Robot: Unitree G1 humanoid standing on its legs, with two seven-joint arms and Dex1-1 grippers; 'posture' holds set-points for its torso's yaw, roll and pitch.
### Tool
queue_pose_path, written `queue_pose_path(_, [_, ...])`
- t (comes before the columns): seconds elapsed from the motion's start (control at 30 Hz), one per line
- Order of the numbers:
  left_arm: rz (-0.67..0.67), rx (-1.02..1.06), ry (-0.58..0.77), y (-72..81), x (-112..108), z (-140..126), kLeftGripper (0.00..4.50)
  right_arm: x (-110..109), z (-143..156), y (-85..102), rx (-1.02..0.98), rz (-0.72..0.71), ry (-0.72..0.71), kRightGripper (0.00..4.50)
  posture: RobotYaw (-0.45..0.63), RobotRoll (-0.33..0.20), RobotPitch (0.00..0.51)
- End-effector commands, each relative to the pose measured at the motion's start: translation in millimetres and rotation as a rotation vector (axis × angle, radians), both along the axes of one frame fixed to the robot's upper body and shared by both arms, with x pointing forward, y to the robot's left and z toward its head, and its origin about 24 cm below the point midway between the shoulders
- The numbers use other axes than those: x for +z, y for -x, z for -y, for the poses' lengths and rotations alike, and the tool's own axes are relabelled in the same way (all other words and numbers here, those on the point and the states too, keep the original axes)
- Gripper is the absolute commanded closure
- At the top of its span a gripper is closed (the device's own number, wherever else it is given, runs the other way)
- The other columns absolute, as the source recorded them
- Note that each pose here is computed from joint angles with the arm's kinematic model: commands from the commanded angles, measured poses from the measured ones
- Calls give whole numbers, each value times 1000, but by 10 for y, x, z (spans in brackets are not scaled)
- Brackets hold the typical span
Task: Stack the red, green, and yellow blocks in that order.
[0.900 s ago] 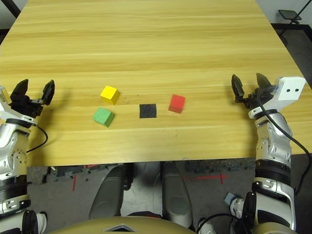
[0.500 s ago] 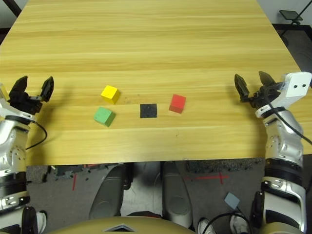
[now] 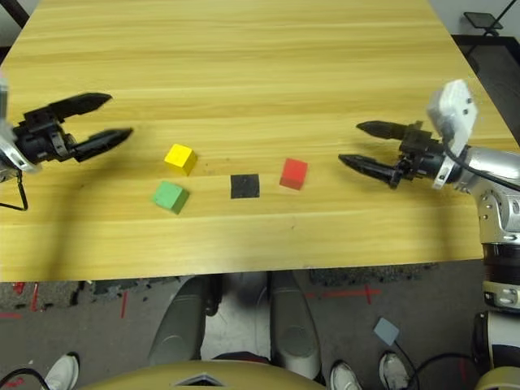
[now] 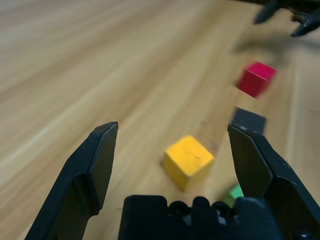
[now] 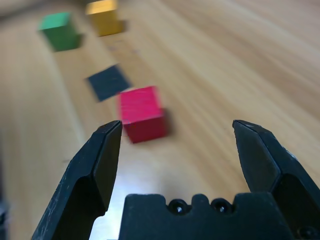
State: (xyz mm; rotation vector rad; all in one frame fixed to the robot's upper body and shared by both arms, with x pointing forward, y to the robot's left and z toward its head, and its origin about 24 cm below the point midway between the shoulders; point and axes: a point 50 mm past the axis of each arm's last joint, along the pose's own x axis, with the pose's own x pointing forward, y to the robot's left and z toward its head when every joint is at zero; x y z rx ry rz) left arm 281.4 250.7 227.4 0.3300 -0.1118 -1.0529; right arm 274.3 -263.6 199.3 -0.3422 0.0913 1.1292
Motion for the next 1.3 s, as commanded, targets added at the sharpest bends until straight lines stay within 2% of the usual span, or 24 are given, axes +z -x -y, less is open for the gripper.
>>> queue_pose_path(0.03, [14,-30,-88,-17,12,38,39,-22,-148,18,101,0,42,37,122,-53,257])
queue_pose_path(0.17, [26,-67,-129,-26,-9,128,39,-80,-193,-28,136,10,70,37,145,-47,250])
queue_pose_path(0.43, [26,-68,-107,-46,-42,224,39,-187,-287,-153,144,49,93,37,181,-36,248])
queue_pose_path(0.93, [24,-34,-91,-13,-38,251,39,-438,-480,-313,98,21,95,37,239,-10,265])
queue_pose_path(1.03, [24,-38,-96,-9,-37,263,0,-487,-510,-341,87,15,78,650,248,-2,268])
queue_pose_path(1.2, [14,-56,-94,-7,-43,286,0,-488,-548,-373,111,35,80,2393,260,3,272])
queue_pose_path(1.3, [8,-68,-88,-16,-37,294,0,-367,-641,-402,168,54,77,2453,259,0,273])
